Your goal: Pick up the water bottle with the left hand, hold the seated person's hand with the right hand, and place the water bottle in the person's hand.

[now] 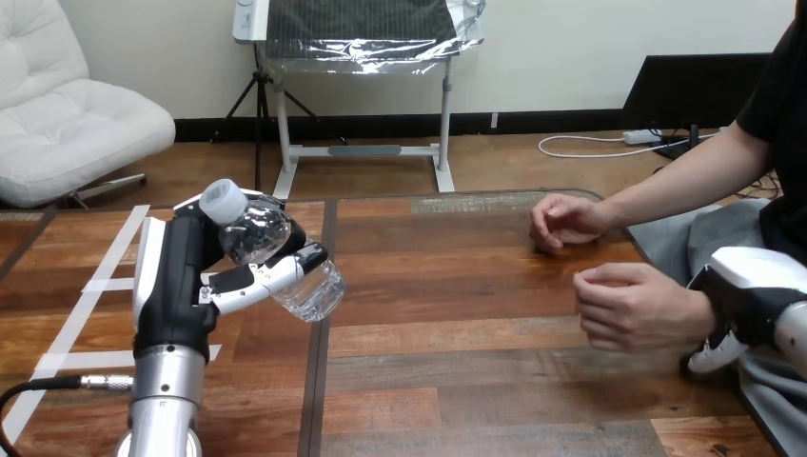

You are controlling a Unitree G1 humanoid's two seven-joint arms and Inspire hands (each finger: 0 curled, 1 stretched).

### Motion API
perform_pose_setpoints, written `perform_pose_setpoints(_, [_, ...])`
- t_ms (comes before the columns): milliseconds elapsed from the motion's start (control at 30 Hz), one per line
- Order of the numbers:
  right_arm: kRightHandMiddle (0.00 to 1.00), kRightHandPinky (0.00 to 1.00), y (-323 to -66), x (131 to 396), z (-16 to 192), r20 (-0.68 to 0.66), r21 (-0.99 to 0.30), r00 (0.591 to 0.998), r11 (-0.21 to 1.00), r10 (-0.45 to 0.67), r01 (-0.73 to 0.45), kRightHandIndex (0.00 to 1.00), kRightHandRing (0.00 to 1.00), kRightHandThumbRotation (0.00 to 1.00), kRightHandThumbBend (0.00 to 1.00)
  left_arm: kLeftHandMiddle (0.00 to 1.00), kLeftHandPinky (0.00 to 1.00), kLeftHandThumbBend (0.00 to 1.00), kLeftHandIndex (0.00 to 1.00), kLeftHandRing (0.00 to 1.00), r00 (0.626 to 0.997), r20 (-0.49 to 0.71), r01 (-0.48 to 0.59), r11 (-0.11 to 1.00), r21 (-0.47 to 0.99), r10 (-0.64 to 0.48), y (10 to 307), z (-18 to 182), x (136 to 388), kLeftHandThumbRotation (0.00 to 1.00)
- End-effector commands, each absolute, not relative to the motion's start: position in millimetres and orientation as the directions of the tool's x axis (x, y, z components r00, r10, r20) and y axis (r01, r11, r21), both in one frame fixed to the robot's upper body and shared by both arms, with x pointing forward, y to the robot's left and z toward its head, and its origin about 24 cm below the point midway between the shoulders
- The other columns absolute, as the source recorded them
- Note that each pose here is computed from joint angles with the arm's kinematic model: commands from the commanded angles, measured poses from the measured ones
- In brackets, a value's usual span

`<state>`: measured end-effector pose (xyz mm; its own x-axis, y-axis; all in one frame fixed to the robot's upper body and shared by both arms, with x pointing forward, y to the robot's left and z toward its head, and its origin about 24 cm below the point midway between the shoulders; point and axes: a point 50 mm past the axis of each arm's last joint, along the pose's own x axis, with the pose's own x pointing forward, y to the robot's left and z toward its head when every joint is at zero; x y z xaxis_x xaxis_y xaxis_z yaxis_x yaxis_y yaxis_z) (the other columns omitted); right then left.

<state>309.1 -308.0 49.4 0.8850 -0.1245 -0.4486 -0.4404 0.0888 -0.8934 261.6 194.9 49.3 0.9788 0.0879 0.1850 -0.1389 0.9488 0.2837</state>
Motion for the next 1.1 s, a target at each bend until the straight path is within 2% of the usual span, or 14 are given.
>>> perform_pose_setpoints(0, [0.39, 0.17, -307, 324, 80, -0.361, -0.931, 0.925, 0.102, -0.123, -0.350, 0.45, 0.26, 0.00, 0.64, 0.45, 0.44, 0.67, 0.48, 0.43, 0.940, 0.337, -0.150, 0.950, 0.274, 0.051, 185, 87, 278, 0.00])
perform_pose_setpoints(367, [0.38, 0.17, -306, 324, 92, -0.323, -0.946, 0.939, 0.072, -0.116, -0.317, 0.45, 0.26, 0.00, 0.64, 0.44, 0.45, 0.67, 0.48, 0.43, 0.939, 0.342, -0.126, 0.957, 0.262, 0.030, 178, 89, 280, 0.00])
perform_pose_setpoints(1067, [0.36, 0.14, -295, 322, 125, -0.250, -0.967, 0.964, 0.063, -0.094, -0.245, 0.42, 0.24, 0.00, 0.65, 0.42, 0.39, 0.65, 0.47, 0.40, 0.925, 0.376, -0.069, 0.953, 0.295, -0.050, 152, 103, 287, 0.00])
